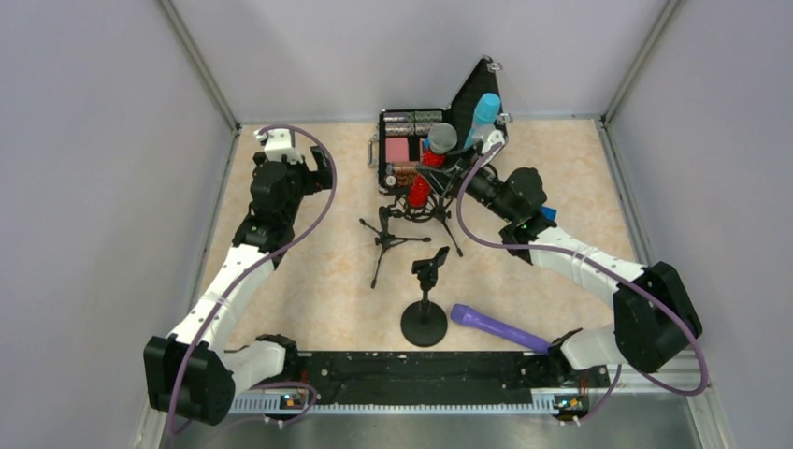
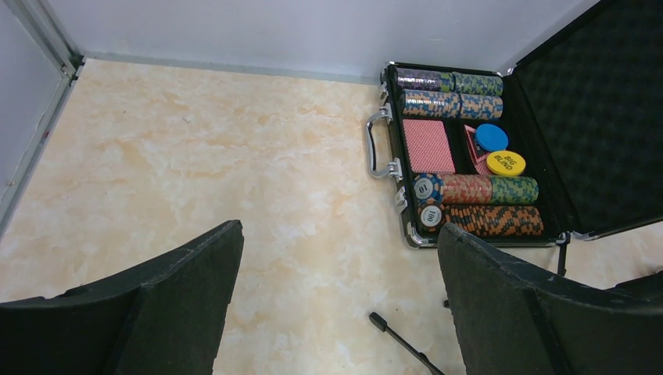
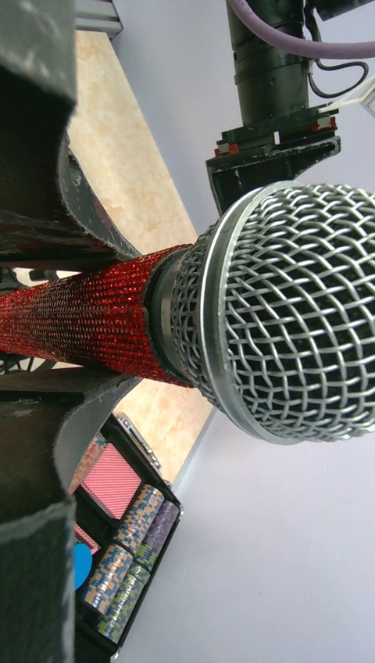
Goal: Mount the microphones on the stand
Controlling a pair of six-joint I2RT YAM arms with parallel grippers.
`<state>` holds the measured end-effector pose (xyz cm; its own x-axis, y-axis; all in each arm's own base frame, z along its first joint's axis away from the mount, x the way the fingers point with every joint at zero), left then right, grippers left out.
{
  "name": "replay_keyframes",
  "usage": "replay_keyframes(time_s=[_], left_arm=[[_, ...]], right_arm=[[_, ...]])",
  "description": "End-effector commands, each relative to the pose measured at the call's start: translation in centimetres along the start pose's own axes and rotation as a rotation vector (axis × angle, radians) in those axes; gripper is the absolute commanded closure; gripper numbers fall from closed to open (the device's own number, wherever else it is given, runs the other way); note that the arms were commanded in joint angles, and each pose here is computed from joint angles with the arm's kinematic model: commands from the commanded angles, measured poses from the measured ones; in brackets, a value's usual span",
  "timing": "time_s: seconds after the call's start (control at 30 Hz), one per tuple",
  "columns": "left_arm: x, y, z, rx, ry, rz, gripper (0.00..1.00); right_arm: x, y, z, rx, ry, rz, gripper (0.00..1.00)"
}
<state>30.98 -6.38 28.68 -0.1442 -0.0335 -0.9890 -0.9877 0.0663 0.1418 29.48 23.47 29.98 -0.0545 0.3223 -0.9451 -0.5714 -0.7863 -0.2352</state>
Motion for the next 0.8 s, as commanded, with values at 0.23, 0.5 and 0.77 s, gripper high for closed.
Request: replay_keyframes(time_s=[0.23,0.5,0.77], left_arm=[[-0.9,0.2,0.0,0.02,-0.005,-0.037,0.02],[-0.8,0.2,0.0,0.019,-0.006,-0.034,0.02],[-0.7,0.1,-0.1,0.024,-0.005,-0.03,0.02]], right_arm=[[2.4,-0.2,-0.9,0.064,-0.014,0.167,1.0],[3.5,-0.4,-0.7,0.056,0.007,0.21,1.0],[4.7,-0.1,-0.7,0.034,0.035,0.224,1.0]])
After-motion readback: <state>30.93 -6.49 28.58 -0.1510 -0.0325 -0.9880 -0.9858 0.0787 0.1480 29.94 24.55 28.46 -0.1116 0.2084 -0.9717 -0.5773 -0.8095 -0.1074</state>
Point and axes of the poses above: each gripper's point midway between its finger pads, its own y axis back along the fingers, its own z axis along the line the jaws close on, x = y × z, the point moved 8 cm from there along y, back along the fingers, and after that the axes turned 8 degrees about -y, right-handed, at the moved point
